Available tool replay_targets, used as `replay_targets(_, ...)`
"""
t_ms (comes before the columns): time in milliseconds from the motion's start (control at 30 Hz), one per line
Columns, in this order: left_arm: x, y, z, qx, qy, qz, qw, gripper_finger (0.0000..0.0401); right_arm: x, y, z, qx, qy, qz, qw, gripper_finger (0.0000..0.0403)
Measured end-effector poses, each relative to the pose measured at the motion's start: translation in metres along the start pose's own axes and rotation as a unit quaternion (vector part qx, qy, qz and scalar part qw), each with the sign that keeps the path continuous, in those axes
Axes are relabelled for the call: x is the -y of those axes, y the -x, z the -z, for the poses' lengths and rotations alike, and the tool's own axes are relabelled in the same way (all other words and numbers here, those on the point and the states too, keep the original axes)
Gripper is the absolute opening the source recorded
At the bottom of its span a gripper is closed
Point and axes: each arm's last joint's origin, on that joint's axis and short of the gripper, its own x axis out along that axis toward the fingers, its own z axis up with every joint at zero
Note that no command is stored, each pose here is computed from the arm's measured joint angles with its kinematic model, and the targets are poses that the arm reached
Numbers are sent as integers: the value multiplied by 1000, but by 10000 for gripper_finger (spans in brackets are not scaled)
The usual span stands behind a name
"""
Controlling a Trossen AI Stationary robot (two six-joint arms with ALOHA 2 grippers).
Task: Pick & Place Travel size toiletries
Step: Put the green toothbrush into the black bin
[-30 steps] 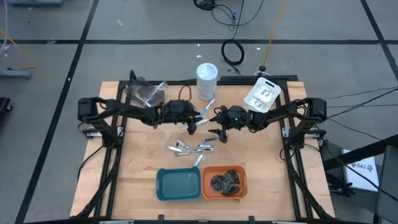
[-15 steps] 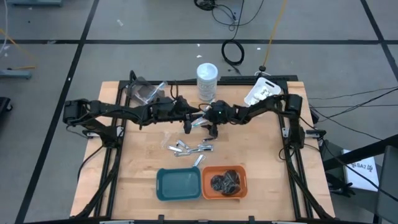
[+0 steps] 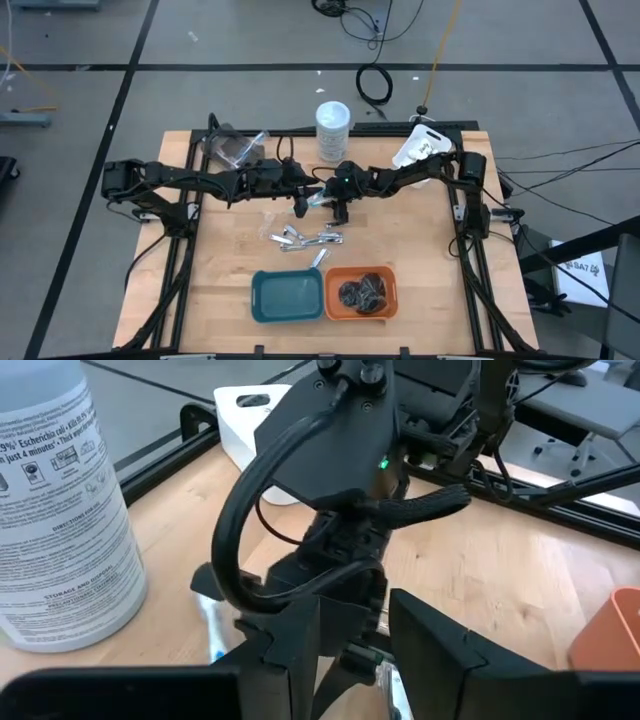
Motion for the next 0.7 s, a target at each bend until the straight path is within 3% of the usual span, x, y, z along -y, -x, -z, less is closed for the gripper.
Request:
replay_targets(200, 0, 0, 0, 0, 0, 0, 1000, 120, -5, -1, 0, -2, 9, -10, 1000, 28)
replay_targets(433, 0, 0, 0, 1, 0, 0, 1000, 120, -6, 12, -9, 6, 10, -9, 1000, 20)
replay_targets(600, 0, 0, 0, 2, 0, -1, 1000, 120, -14, 44, -19, 9, 19, -4, 1000, 18)
replay_targets(700, 0, 0, -1, 4, 1, -1, 1000, 120, -19, 71, -27, 56, 34, 3, 998, 17)
